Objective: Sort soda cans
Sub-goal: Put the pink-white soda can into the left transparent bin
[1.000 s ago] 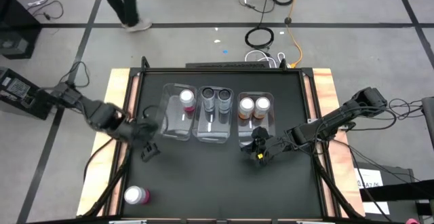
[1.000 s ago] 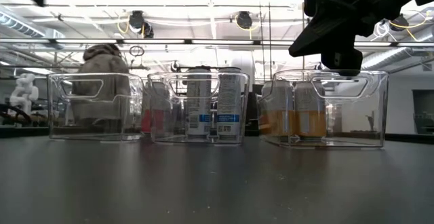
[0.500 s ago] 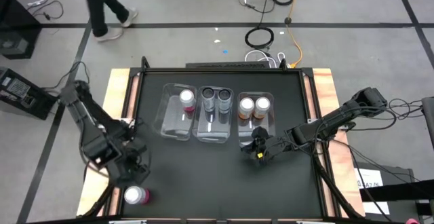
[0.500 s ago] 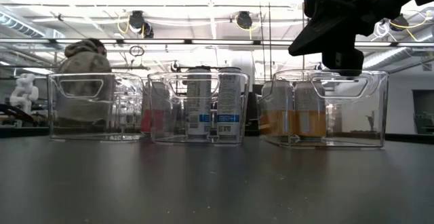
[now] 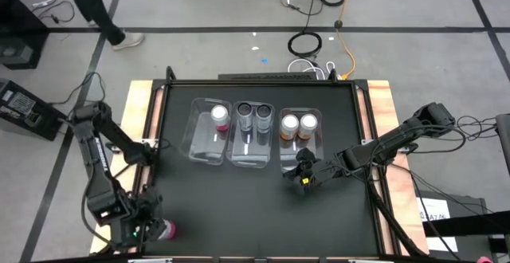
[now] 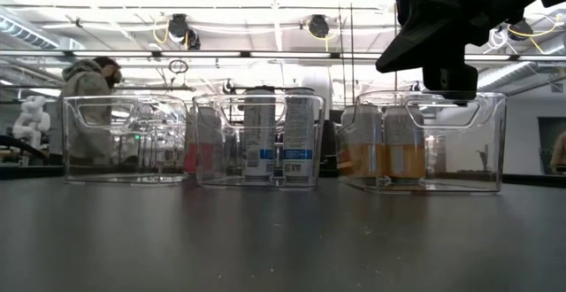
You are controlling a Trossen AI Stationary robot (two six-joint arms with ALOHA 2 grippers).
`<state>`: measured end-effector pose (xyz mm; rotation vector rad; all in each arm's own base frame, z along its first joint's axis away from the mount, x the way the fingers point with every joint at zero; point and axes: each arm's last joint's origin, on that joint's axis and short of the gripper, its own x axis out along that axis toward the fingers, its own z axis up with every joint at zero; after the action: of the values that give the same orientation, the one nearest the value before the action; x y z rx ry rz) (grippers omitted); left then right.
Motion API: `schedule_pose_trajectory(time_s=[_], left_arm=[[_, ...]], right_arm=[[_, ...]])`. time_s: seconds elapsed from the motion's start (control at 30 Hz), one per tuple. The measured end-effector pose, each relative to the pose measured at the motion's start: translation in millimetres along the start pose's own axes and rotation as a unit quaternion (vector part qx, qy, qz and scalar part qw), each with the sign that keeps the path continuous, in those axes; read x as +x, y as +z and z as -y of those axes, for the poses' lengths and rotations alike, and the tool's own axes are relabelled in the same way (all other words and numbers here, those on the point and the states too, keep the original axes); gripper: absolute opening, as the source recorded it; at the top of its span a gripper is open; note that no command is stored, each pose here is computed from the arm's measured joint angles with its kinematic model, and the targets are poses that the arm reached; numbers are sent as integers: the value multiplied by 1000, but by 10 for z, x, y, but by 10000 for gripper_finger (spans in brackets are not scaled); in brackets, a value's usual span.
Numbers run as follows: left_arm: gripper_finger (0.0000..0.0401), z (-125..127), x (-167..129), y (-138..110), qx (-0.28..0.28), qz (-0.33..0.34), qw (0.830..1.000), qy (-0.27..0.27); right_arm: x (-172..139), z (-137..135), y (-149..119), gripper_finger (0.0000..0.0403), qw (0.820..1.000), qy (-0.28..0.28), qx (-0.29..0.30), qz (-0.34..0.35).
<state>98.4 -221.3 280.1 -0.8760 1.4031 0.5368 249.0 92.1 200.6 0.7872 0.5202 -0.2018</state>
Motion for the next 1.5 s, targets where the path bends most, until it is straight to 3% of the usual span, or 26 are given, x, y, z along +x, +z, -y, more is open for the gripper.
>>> schedule_pose_trajectory(time_s=[0.37, 0.67, 0.87, 1.13, 1.5], left_arm=[[377, 44, 48, -93, -34, -12, 999, -17], [377, 46, 48, -89, -20, -5, 1000, -21], [377, 57, 49, -71, 21, 3, 999, -26], [377, 118, 45, -86, 18, -3, 998, -58], [397, 106, 46, -85, 16, -7, 999, -49]], right_arm=[[0, 2, -2, 0, 1000, -1, -2, -1], [0, 2, -2, 0, 1000, 0, -13, -2], [0, 2, -3, 0, 1000, 0, -26, -3], [-1, -7, -16, 0, 999, 14, -27, -25], [-11, -25, -44, 0, 999, 18, -32, -28]])
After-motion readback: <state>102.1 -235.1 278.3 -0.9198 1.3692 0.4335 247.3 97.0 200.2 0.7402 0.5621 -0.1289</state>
